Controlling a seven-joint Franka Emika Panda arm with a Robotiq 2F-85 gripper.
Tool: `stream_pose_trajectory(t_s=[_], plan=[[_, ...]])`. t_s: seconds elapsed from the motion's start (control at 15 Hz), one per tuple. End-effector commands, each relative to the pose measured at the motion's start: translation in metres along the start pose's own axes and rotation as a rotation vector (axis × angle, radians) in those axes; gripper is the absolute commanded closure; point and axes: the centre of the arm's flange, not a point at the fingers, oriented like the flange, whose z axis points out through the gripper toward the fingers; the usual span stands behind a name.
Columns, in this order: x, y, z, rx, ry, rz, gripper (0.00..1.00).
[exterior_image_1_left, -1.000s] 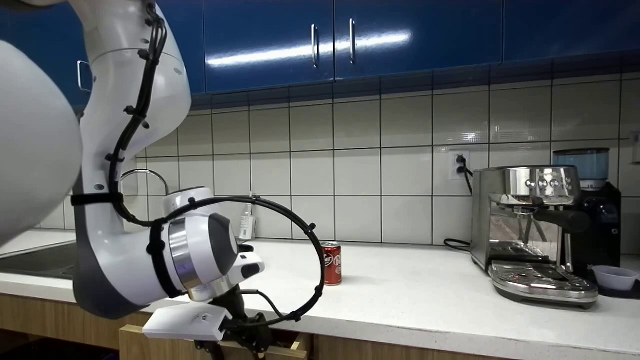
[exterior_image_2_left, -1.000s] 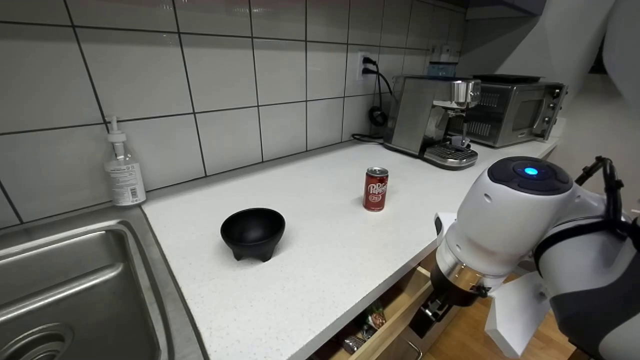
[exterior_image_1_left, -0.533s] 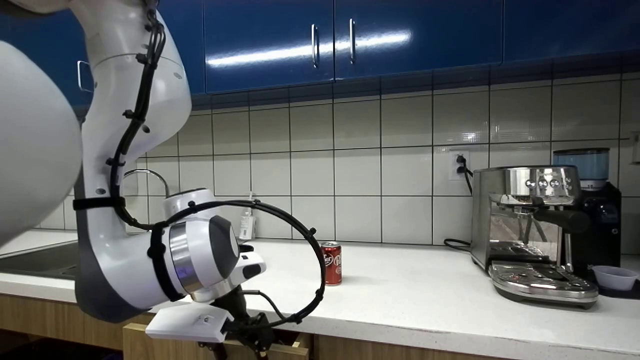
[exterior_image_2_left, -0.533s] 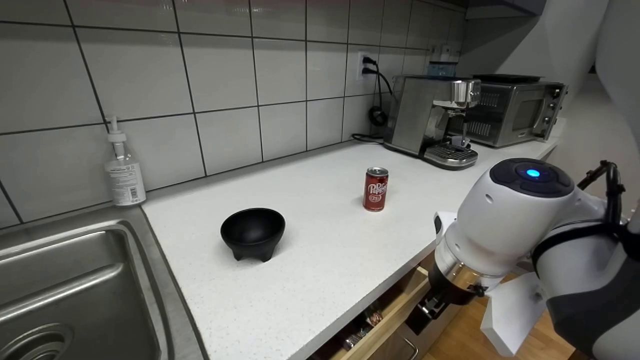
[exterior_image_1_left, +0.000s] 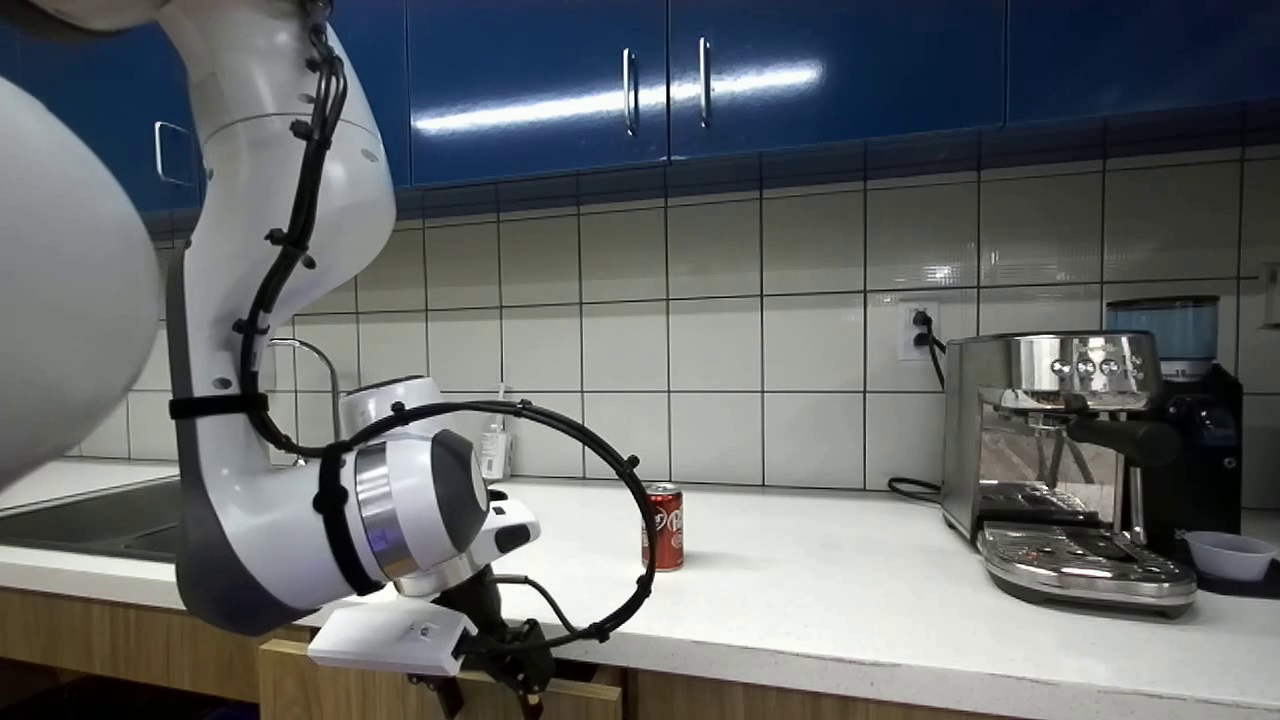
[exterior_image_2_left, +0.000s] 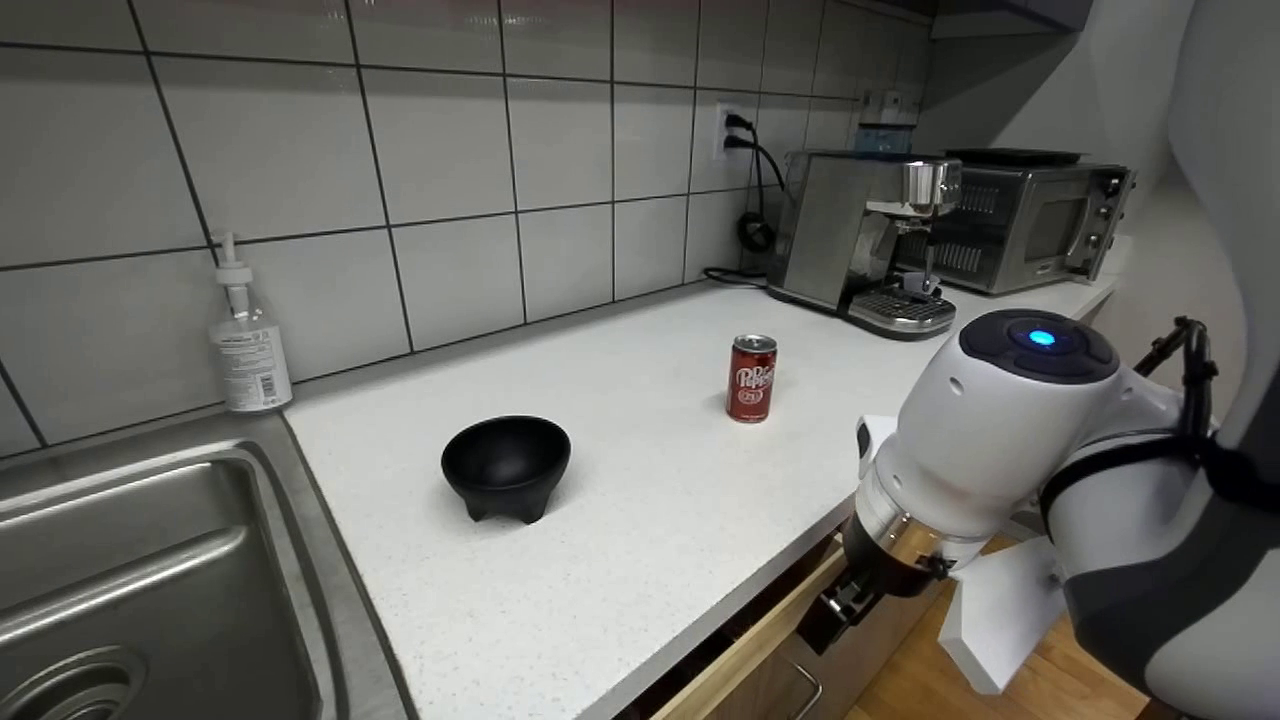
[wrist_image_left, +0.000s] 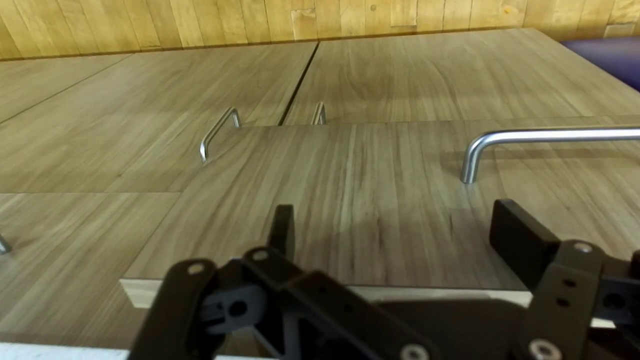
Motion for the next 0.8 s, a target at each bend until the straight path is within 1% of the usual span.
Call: stream_pose_trajectory(t_s=[0.0, 0.73], plan=[[0.034, 0.006, 0.0, 0.009, 0.026, 0.044, 0.0], [0.069, 0.008, 0.003, 0.018, 0.036, 0.083, 0.0]])
